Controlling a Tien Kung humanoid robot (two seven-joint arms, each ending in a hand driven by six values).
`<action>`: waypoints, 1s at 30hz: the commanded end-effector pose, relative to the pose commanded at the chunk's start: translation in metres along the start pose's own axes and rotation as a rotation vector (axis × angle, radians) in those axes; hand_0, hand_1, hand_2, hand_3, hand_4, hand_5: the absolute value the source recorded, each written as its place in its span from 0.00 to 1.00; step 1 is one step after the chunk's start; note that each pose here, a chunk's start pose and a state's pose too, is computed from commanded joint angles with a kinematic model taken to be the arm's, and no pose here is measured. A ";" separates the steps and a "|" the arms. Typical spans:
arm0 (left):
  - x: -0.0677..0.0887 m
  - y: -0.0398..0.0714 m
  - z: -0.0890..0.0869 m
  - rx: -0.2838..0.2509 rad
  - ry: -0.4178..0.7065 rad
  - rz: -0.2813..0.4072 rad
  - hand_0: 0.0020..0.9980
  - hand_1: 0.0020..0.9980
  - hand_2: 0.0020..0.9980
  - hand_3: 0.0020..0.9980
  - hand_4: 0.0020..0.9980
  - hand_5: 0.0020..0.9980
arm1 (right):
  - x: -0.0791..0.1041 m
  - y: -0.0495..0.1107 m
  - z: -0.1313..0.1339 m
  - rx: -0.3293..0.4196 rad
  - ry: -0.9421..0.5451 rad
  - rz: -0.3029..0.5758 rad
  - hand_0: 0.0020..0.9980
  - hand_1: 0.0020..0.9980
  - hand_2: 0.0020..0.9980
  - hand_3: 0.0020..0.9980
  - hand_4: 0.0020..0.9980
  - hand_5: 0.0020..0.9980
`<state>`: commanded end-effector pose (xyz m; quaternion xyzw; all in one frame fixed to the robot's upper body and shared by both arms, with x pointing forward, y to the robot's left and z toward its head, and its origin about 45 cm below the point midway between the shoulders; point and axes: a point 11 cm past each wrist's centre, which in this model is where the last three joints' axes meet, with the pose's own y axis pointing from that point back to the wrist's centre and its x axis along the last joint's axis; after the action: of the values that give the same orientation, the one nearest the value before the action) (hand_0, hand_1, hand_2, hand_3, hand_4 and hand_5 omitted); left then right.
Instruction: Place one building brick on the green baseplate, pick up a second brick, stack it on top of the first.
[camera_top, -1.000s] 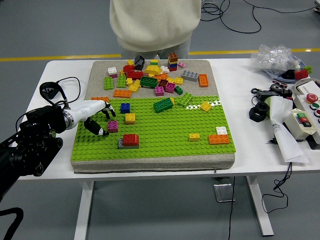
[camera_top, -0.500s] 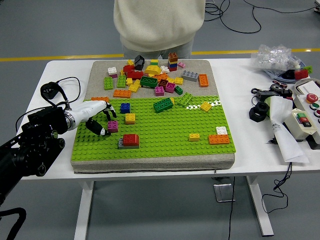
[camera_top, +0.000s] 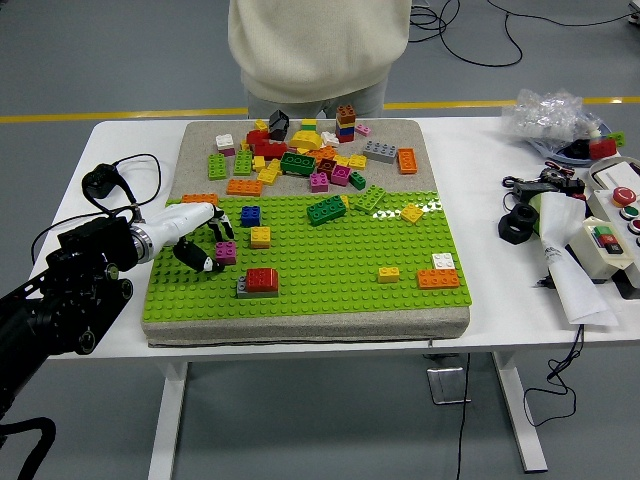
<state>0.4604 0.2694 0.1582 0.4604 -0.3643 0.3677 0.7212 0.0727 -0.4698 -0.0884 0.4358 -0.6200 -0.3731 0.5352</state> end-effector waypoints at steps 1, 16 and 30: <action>0.000 0.000 0.000 0.000 0.001 0.003 0.83 0.72 0.56 0.57 0.87 0.09 | 0.000 0.000 0.000 0.000 0.000 0.000 0.76 0.68 0.73 0.70 0.95 0.69; 0.002 -0.001 -0.001 0.007 0.018 0.033 0.69 0.56 0.52 0.50 0.73 0.03 | 0.000 0.000 -0.001 0.001 -0.002 -0.001 0.76 0.69 0.73 0.70 0.95 0.69; 0.000 0.000 -0.002 -0.002 0.051 0.038 0.65 0.53 0.52 0.50 0.69 0.00 | -0.001 0.000 -0.001 0.001 -0.007 -0.001 0.76 0.68 0.73 0.70 0.95 0.69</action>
<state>0.4609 0.2709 0.1582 0.4432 -0.3550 0.3924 0.7236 0.0733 -0.4693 -0.0885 0.4350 -0.6220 -0.3744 0.5326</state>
